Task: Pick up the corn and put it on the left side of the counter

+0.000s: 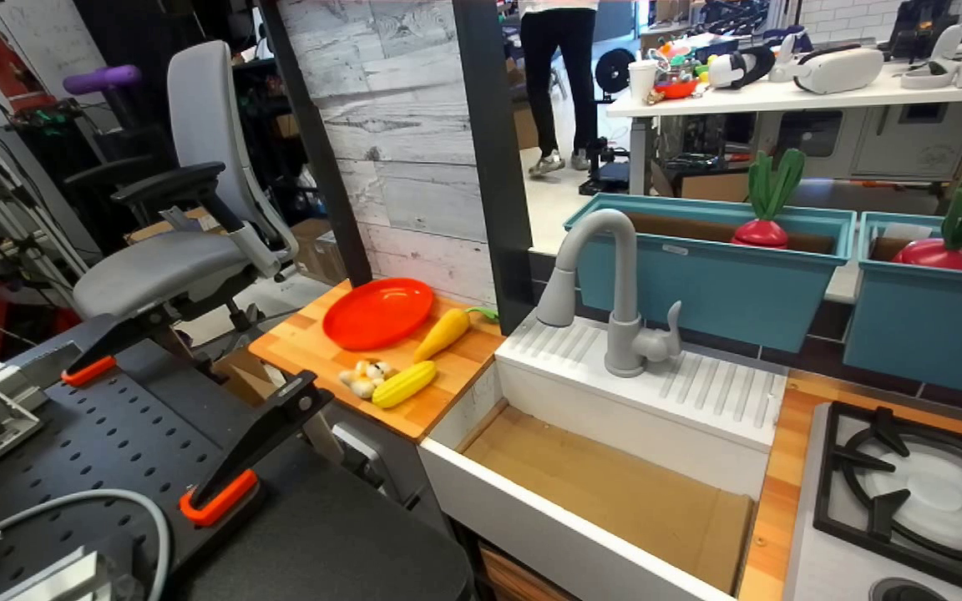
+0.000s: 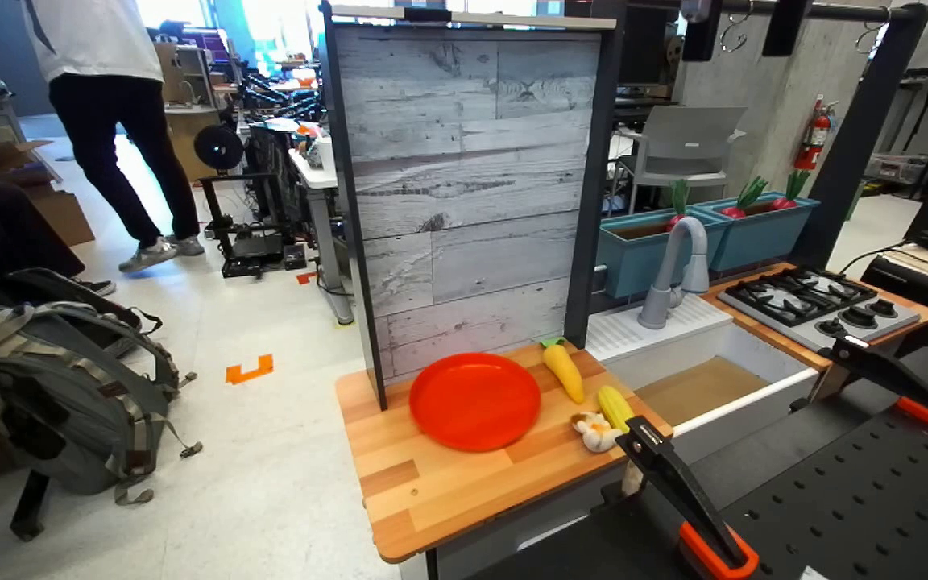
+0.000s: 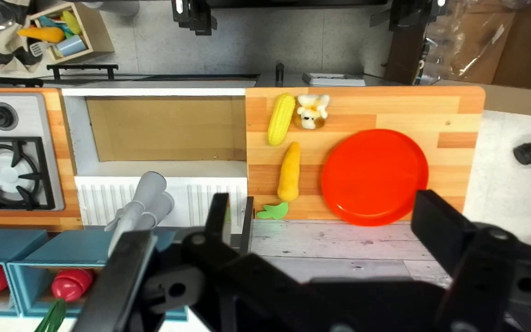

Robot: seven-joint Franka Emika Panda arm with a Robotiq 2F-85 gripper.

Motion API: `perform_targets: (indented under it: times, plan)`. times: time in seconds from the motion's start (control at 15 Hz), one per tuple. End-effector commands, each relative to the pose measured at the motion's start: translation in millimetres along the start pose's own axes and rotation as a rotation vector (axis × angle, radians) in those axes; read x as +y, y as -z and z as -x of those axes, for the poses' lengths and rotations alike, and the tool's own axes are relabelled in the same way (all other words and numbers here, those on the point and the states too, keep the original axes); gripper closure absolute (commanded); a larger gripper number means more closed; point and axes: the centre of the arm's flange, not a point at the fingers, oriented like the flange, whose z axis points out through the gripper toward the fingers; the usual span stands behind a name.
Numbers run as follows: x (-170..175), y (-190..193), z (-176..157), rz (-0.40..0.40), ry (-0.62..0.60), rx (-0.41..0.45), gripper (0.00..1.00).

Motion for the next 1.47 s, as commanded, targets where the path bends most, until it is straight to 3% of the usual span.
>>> perform_targets:
  times: [0.0, 0.53, 0.93, 1.2, 1.4]
  plan:
    - [8.6, -40.2, -24.3, -0.021, -0.024, 0.024, 0.00]
    - [18.3, -168.5, -39.0, -0.124, 0.008, -0.055, 0.00]
    - [54.9, -272.8, -31.9, -0.229, -0.060, -0.156, 0.00]
    - [69.0, -325.8, -35.1, -0.259, -0.122, -0.218, 0.00]
    - [72.7, -343.5, -44.9, -0.275, -0.141, -0.229, 0.00]
